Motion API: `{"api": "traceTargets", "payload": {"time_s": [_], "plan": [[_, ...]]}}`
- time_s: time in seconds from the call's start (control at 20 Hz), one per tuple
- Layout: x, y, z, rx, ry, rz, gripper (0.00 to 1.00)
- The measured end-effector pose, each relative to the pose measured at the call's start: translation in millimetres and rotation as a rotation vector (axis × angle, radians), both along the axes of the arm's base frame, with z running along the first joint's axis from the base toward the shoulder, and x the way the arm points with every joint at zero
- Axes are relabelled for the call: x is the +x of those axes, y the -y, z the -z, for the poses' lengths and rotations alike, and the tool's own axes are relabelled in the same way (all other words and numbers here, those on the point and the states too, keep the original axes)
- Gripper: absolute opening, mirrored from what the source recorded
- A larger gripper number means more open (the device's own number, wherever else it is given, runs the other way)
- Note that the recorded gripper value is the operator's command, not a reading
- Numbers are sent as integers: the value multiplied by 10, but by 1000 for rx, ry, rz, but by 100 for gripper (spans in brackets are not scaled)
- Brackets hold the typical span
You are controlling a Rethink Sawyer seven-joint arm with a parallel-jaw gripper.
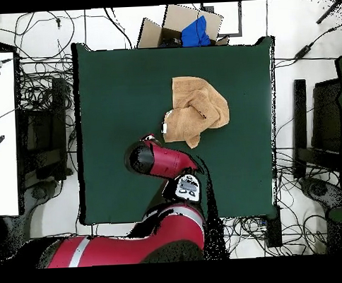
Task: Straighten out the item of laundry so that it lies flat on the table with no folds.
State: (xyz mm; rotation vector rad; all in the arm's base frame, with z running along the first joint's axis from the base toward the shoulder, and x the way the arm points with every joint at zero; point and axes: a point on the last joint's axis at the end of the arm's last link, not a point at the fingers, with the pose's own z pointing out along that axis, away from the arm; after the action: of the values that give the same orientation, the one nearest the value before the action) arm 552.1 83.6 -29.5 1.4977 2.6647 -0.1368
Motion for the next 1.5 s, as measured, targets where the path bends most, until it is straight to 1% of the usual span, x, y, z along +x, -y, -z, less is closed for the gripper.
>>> {"api": "traceTargets", "payload": {"time_s": [0.25,0.5,0.75,0.9,1.1,1.25,1.3,1.35,1.5], "plan": [[-48,12,-20,-9,18,-14,100],[-196,118,-124,-27,57,-27,100],[-291,191,-198,-37,89,-18,100],[-350,288,-285,-32,94,5,100],[-335,477,-342,-17,100,34,100],[-278,672,-392,-14,114,66,100],[-248,794,-433,-17,123,88,100],[-233,853,-456,-18,128,99,100],[-192,958,-519,-22,142,116,100]]}}
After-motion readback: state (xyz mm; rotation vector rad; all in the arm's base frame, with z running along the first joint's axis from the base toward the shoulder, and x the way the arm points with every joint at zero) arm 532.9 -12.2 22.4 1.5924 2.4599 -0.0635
